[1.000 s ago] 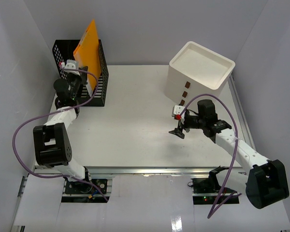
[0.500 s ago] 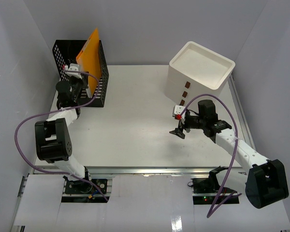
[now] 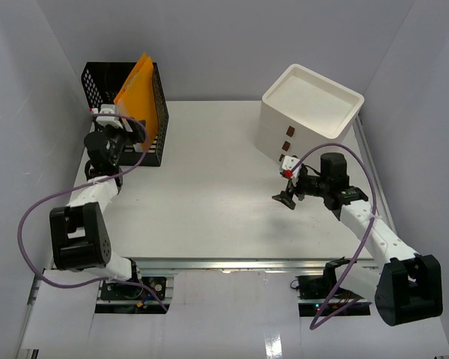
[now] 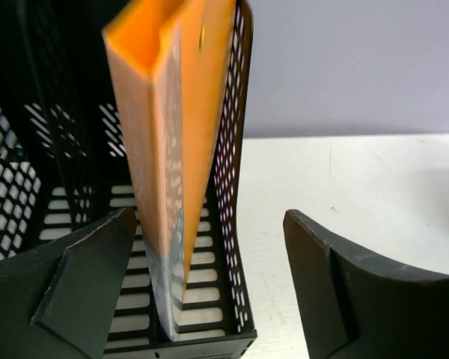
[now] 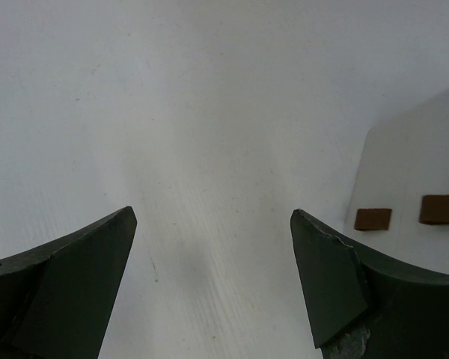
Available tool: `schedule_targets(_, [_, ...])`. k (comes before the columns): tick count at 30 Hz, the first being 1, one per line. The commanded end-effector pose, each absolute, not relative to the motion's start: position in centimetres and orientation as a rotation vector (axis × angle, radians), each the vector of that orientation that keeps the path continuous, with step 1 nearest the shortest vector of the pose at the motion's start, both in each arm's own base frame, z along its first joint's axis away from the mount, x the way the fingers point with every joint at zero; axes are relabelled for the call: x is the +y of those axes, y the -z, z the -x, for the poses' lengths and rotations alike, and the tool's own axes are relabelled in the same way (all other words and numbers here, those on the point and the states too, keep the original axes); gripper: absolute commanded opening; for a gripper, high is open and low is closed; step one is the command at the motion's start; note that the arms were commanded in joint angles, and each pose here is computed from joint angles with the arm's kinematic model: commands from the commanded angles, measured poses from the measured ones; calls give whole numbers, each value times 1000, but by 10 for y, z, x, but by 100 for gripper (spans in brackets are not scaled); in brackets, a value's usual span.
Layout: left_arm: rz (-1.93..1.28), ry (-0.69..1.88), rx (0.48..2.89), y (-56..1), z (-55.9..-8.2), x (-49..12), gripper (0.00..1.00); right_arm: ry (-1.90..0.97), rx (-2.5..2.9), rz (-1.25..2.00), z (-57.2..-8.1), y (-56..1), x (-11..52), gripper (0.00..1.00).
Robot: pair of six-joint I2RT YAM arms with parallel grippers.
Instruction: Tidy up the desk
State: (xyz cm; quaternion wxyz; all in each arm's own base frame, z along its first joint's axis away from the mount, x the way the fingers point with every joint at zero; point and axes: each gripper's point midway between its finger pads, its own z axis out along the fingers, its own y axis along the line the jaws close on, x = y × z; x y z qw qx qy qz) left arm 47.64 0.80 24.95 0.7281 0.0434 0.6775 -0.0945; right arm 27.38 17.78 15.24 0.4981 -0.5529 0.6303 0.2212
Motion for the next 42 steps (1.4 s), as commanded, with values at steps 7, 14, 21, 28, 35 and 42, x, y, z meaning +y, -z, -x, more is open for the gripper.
schedule_targets(7, [127, 336, 1471, -348, -379, -2, 97, -359, 1674, 938, -306, -200, 101, 90])
schedule_targets(14, [-66, 754, 1499, -329, -306, -78, 98, -383, 1760, 750, -299, -204, 87, 90])
schedule_targets(21, [-331, 997, 1522, -295, -259, -131, 98, -412, 1846, 629, -294, -191, 83, 90])
schedule_targets(28, [-455, 1068, 1575, -253, -242, -165, 98, -382, 1883, 557, -290, -178, 73, 90])
schedule_targets(35, [-495, 1052, 1578, -247, -235, -168, 98, -377, 1867, 515, -289, -184, 69, 90])
schedule_targets(42, [-513, 1037, 1577, -245, -234, -169, 98, -332, 1871, 427, -293, -190, 58, 90])
